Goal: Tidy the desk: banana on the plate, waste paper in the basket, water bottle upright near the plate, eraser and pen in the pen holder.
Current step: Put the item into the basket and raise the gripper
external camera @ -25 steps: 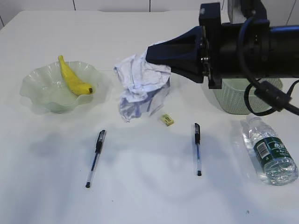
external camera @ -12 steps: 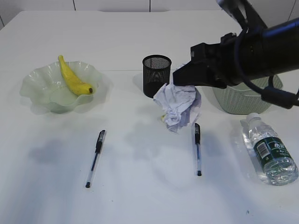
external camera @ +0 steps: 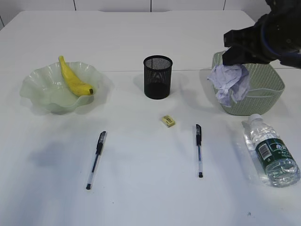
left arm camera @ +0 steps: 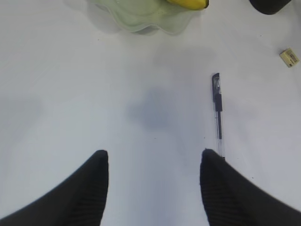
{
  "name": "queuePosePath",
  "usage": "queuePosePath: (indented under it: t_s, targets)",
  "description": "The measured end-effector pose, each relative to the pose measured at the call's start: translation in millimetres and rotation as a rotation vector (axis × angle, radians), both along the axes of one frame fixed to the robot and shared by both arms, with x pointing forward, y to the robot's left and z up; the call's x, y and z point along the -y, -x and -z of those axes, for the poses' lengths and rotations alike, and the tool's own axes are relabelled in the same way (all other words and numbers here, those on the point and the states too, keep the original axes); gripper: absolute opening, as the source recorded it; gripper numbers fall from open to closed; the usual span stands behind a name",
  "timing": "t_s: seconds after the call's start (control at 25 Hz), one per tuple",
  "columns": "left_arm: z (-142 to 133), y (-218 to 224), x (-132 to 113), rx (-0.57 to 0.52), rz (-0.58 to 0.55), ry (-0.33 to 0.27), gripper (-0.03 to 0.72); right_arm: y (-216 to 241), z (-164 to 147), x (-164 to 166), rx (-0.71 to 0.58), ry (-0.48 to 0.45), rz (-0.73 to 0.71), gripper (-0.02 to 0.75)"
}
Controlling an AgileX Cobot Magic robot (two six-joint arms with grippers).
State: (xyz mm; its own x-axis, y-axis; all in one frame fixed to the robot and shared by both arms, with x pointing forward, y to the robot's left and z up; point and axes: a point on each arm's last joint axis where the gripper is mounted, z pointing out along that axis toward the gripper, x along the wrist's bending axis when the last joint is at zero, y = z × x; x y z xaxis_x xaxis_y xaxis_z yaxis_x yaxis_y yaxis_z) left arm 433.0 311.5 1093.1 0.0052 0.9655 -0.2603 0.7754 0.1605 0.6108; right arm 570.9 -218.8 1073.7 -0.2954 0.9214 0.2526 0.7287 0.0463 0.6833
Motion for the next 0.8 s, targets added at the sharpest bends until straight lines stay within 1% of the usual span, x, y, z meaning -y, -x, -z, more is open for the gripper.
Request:
queuePosePath:
  t_s: [0.16,0.32,0.48,0.64,0.8]
  targets:
    - [0,0,0,-0.003,0.000,0.004,0.432,-30,3,20,0.006,0.000,0.080,0.039]
    - [-1,0,2,0.002,-0.002,0.036,0.431,-62,6,28,0.027,0.044,0.104,0.039]
    - [0,1,3,-0.007,0.003,0.045,0.431,-93,13,33,0.037,0.119,0.138,0.039]
    - [0,1,3,-0.011,0.005,0.046,0.430,-118,21,40,0.045,0.226,0.174,0.039]
    - [0,1,3,-0.012,0.006,0.046,0.430,-137,30,45,0.035,0.292,0.214,0.039]
